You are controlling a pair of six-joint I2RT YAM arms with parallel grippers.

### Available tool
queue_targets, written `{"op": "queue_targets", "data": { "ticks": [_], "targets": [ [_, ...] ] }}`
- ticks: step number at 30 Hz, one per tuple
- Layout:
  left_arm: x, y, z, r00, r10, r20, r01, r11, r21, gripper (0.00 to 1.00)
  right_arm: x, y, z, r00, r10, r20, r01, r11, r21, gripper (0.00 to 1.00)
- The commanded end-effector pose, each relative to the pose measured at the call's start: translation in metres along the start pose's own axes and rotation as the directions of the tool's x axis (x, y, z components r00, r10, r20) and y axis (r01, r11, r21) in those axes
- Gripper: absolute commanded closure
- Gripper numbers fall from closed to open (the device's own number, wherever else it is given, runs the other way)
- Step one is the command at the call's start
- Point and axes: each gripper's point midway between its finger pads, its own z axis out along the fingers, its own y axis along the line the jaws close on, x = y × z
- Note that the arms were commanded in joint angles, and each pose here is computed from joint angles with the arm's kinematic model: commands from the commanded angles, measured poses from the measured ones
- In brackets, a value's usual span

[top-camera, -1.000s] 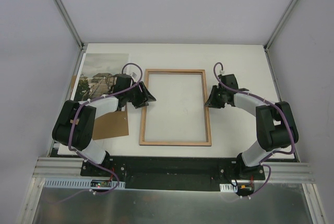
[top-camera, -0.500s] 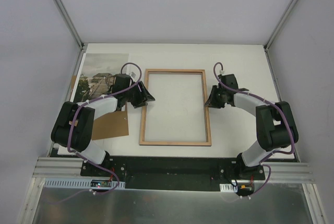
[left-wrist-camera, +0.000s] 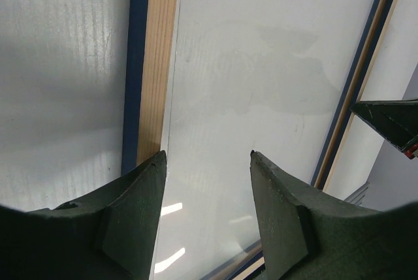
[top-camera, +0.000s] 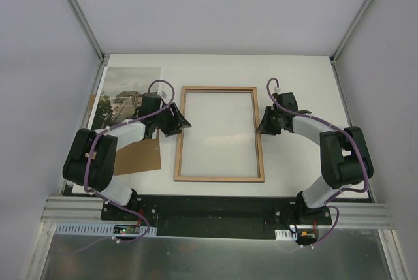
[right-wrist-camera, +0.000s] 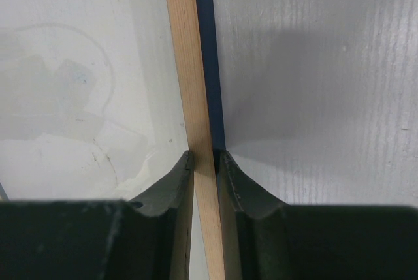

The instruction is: Put the photo into the frame

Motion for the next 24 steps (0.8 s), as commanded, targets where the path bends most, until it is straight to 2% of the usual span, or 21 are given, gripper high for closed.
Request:
{"op": "queue_targets", "data": {
  "ticks": [1, 24],
  "targets": [
    [-0.0064, -0.0014, -0.0092, 0.999, 0.025, 0.034, -0.026, 1.000, 0.002, 0.47, -0.0086, 0.0073, -0.0008, 1.000, -0.016, 0.012, 0.016, 1.000, -0.012, 0.80],
    [-0.0065, 0.0006, -0.0191, 0.998, 0.016, 0.053, -0.016, 1.000, -0.012, 0.47, -0.0095, 0.0068, -0.0021, 1.000, -0.019, 0.016, 0.019, 1.000, -0.007, 0.79]
  ]
}}
